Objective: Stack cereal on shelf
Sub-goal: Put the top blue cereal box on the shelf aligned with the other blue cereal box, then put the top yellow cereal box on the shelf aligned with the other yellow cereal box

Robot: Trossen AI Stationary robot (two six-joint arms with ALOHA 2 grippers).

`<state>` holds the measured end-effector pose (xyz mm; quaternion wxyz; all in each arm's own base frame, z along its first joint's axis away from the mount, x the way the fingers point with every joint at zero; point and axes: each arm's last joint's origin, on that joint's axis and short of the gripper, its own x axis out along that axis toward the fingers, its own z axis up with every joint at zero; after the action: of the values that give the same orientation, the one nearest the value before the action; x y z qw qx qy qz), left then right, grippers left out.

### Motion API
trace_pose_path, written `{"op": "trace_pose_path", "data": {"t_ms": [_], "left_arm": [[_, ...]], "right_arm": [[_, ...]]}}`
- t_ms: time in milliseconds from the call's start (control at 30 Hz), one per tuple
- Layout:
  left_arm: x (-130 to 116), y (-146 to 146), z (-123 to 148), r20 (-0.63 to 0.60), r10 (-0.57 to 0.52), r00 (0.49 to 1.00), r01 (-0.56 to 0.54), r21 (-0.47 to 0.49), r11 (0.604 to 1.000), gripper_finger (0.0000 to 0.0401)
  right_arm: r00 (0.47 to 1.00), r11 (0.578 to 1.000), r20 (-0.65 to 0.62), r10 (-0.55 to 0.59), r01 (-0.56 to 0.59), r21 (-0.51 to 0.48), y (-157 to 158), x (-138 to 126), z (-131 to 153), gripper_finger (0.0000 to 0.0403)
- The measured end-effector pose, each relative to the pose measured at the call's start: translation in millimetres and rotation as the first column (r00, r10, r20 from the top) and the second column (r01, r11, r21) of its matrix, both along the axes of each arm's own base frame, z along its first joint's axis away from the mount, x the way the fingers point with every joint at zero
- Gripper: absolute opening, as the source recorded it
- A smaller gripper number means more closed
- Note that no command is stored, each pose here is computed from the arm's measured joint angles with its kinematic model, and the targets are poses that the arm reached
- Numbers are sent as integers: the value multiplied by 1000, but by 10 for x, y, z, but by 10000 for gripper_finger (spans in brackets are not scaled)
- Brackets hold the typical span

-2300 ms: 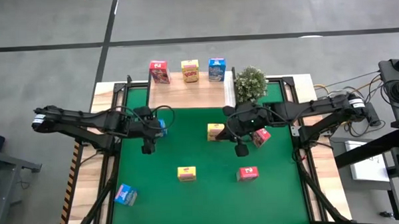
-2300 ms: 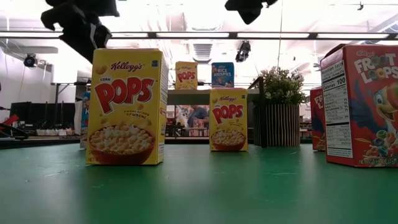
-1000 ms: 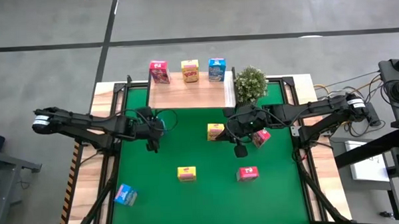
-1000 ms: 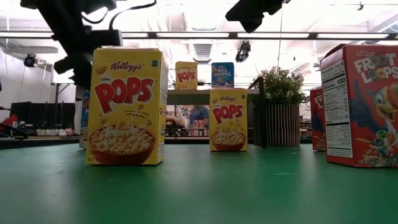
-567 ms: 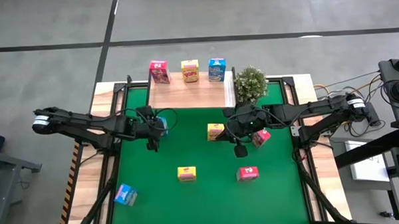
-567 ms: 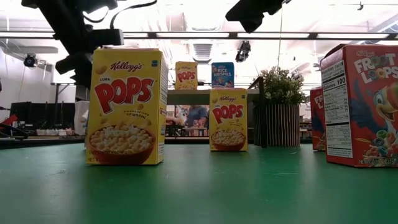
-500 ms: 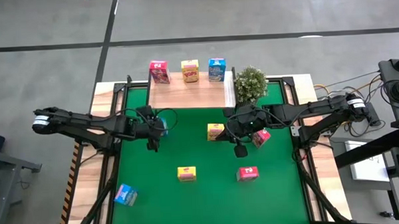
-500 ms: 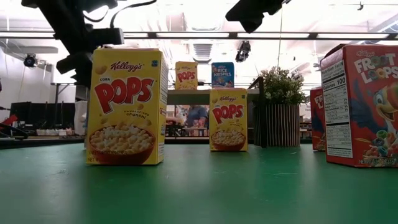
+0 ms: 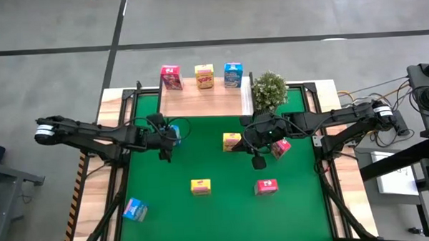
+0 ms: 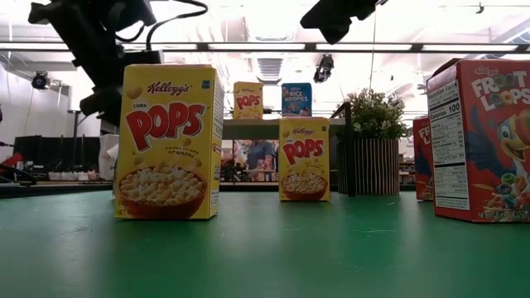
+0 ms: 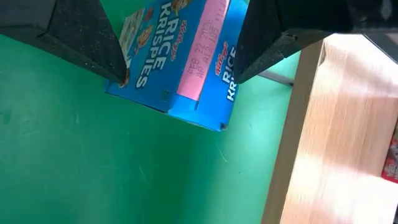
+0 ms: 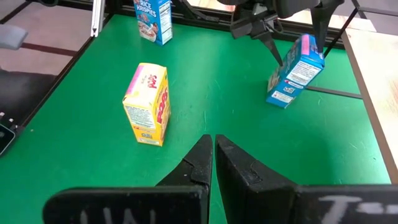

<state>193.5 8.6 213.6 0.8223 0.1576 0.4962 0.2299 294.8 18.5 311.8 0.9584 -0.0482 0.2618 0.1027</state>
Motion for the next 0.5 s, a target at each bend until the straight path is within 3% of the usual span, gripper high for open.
{"op": "trace_pose_path", "data": {"t_ms": [100,333,500], "left_arm": [[3,-3,-1,4,-4,1000,4,-11,1000,278],[62,-42,113,71,-16,997,26,-148,989,278],[97,-46,215,100,-21,995,36,-156,987,278]], "right_arm": [[1000,1000,0,0,0,0,0,1,-1,9],[1000,1000,-2,-5,5,8,0,2,-2,9],[1000,1000,-4,-6,6,10,0,1,-9,9]]}}
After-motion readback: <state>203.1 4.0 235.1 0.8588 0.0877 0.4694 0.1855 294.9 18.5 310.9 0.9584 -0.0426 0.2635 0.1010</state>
